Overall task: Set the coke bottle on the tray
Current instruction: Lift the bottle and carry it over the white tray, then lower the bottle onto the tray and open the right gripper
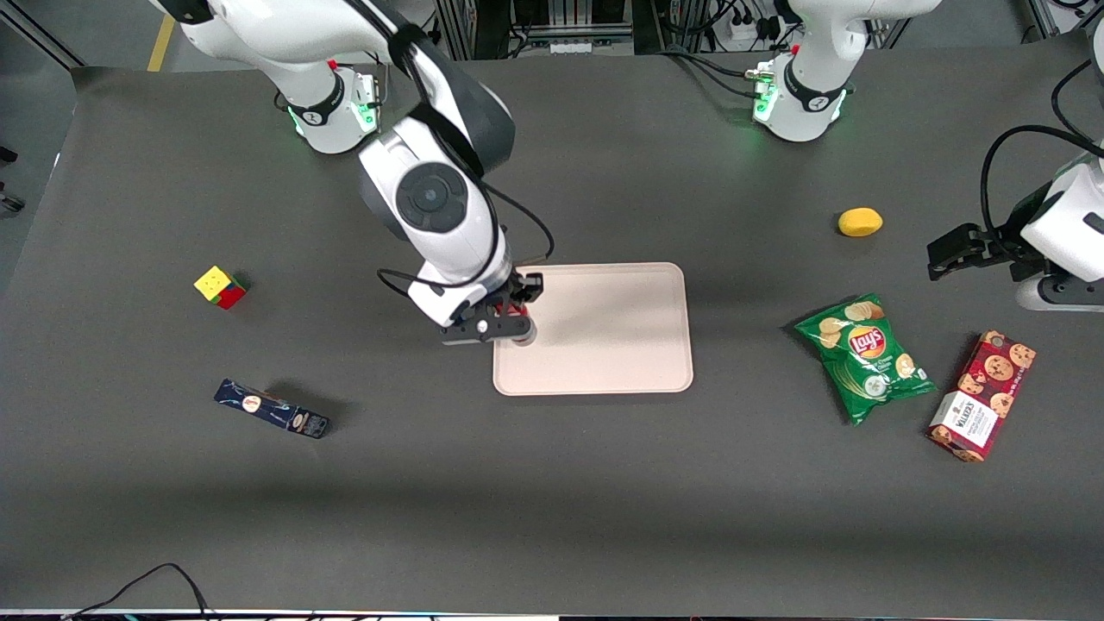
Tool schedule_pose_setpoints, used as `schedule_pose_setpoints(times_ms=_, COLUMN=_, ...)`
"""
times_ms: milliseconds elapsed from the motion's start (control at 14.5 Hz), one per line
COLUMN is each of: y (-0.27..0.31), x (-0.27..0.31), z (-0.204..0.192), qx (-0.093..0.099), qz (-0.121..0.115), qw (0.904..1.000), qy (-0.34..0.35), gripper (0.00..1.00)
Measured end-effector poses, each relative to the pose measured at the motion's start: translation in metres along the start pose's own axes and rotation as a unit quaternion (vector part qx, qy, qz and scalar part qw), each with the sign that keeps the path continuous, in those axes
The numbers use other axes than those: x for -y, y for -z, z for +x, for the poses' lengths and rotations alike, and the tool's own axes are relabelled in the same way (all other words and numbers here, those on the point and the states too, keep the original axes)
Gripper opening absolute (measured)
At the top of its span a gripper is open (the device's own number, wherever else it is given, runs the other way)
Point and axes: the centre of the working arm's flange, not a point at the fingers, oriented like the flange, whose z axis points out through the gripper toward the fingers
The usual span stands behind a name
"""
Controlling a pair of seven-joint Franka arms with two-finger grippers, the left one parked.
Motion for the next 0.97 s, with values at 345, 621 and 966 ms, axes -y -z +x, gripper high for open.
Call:
schedule_pose_setpoints(times_ms=345, y=-0.057, x=-0.009, z=0.008, qx=0.016, qz=-0.026, qw=0.9995, qy=0.0, gripper=0.34)
schedule_pose_setpoints(times_ms=621, y=-0.066, x=-0.008, z=0.009, qx=0.015, qz=-0.029, qw=0.9995, qy=0.001, gripper=0.34)
schedule_pose_setpoints(times_ms=966, y=-0.075, x=-0.006, z=0.01, qx=0.013, qz=-0.027, qw=0.9996, qy=0.003, gripper=0.34)
